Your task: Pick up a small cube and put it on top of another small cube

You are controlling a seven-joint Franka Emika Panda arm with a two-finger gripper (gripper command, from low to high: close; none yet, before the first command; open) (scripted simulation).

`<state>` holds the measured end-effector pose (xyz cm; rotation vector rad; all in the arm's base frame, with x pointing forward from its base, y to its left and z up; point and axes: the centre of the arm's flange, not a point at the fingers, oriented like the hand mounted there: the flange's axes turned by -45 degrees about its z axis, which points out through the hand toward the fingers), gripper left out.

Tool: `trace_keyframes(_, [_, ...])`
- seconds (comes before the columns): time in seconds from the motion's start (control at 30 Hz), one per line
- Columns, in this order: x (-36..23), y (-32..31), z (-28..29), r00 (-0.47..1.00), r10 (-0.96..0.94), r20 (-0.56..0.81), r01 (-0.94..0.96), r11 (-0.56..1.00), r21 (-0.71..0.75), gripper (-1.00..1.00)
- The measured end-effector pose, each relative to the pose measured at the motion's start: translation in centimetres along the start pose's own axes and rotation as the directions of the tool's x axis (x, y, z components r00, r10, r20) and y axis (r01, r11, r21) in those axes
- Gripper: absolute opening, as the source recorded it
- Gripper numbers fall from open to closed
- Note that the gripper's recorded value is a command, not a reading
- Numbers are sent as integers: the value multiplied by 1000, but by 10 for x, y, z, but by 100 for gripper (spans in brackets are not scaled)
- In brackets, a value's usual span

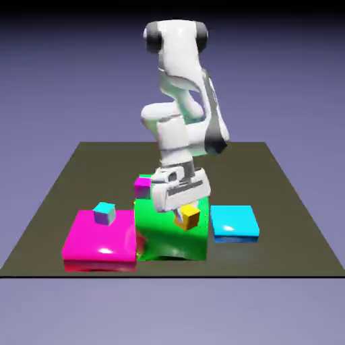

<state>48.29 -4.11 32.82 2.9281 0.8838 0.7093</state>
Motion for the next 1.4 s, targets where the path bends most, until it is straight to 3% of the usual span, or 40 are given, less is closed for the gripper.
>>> trace_keyframes(0.23, [-128,62,-72,885,462,-61,-466,876,-123,-100])
trace_keyframes(0.47, [-220,63,-89,756,654,-25,-645,739,-196,-100])
trace_keyframes(1.4, [-234,69,-23,756,654,-25,-646,738,-194,-100])
